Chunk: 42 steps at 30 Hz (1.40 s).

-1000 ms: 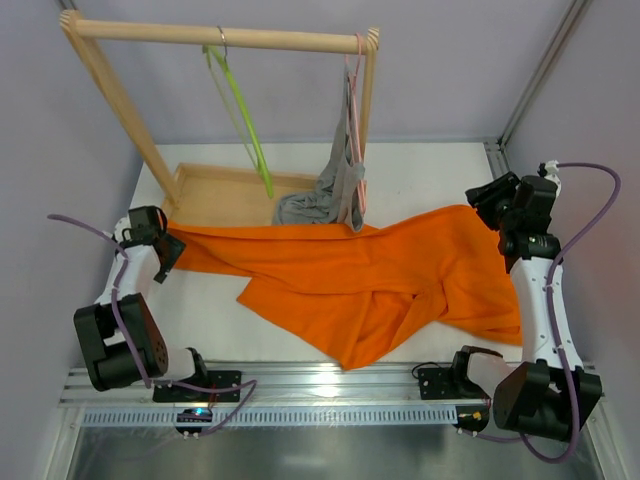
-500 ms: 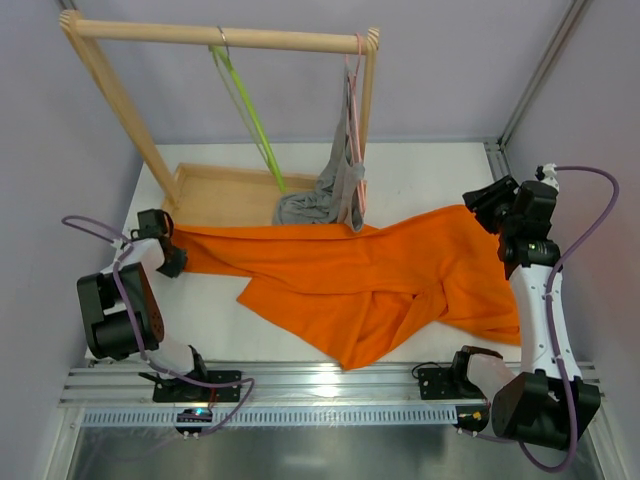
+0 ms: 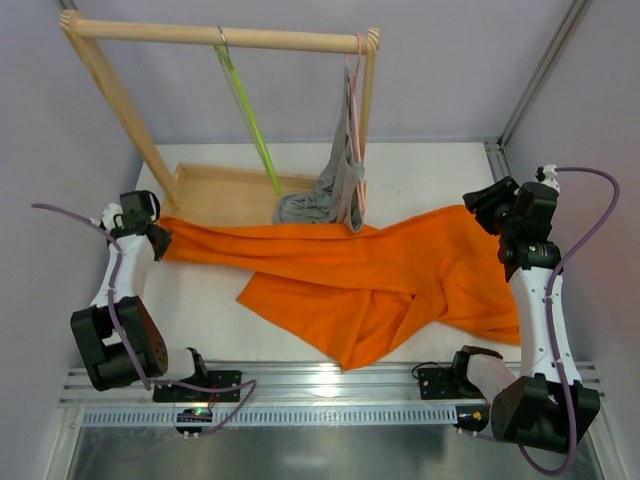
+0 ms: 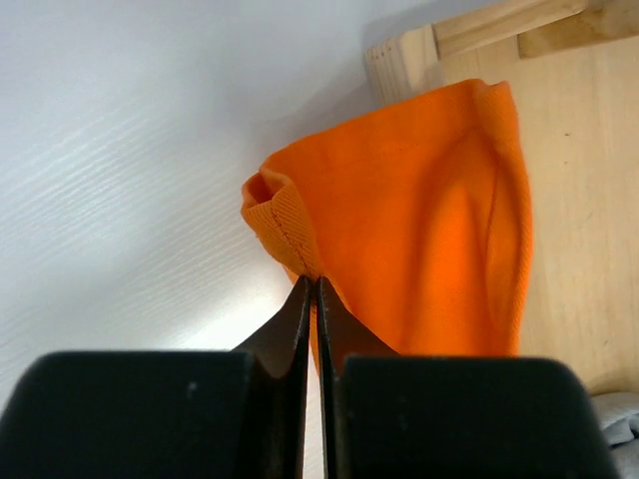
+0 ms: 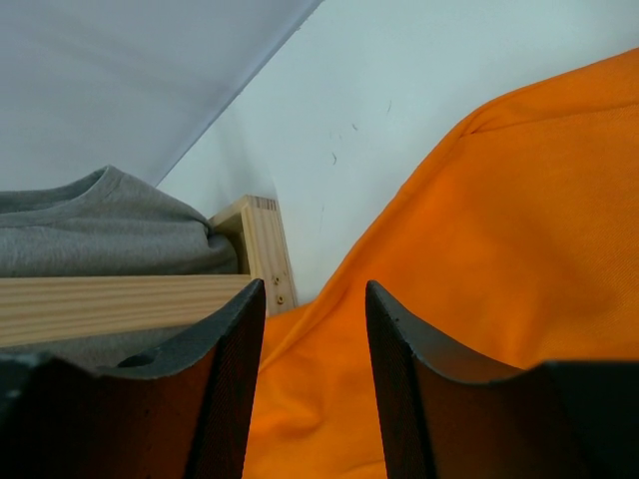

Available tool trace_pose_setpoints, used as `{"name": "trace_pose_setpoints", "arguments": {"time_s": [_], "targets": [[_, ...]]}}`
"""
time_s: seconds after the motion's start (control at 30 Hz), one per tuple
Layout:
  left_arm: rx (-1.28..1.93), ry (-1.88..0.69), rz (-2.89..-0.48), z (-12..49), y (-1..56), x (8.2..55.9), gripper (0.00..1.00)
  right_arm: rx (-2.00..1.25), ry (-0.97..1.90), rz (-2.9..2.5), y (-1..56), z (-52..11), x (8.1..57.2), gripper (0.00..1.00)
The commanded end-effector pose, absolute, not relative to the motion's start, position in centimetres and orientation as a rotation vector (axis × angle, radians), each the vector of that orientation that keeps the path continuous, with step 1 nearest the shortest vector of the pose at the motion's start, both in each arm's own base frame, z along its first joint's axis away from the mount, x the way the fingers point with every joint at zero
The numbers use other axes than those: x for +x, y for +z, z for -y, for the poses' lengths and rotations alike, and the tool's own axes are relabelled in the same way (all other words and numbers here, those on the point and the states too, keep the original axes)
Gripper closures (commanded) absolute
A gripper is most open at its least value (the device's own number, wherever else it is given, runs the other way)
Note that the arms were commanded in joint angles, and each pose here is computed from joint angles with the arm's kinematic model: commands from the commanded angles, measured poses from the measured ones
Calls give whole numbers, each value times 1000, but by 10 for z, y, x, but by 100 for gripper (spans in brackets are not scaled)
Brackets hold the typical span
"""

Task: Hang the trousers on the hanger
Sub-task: Fold the trousers

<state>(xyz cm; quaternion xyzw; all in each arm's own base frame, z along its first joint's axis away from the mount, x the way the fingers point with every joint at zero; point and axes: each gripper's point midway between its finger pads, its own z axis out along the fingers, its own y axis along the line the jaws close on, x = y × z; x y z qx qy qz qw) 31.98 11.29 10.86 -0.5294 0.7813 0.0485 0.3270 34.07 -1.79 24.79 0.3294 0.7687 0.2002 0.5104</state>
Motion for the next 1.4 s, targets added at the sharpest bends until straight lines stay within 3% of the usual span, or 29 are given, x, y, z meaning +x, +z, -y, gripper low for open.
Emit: {"name": "trace_pose_setpoints", "arguments": {"time_s": [0.0,0.17,0.2,0.3,0.4,0.87,1.37], "targets": [[-1407,262,-2044,-128,109,305,100,748,474,-1824,263,18,339,52],[-1407,277,-2102,-123,92,295,99,740,471,-1838,264,17,337,52],[-1403,270,-2114,-122,93,294,83,737,474,-1837,266,17,336,52],[-1347,238,-2154,-107,99,293,53,730,492,-1849,269,13,334,52],[-1146,271,-2173,-77,120,291,44,716,526,-1864,272,6,331,52],[-691,-237,-2372,88,94,227,43,863,523,-1976,229,-1,286,52],[-740,-300,-2429,110,51,195,42,969,406,-2030,199,8,254,52]]}}
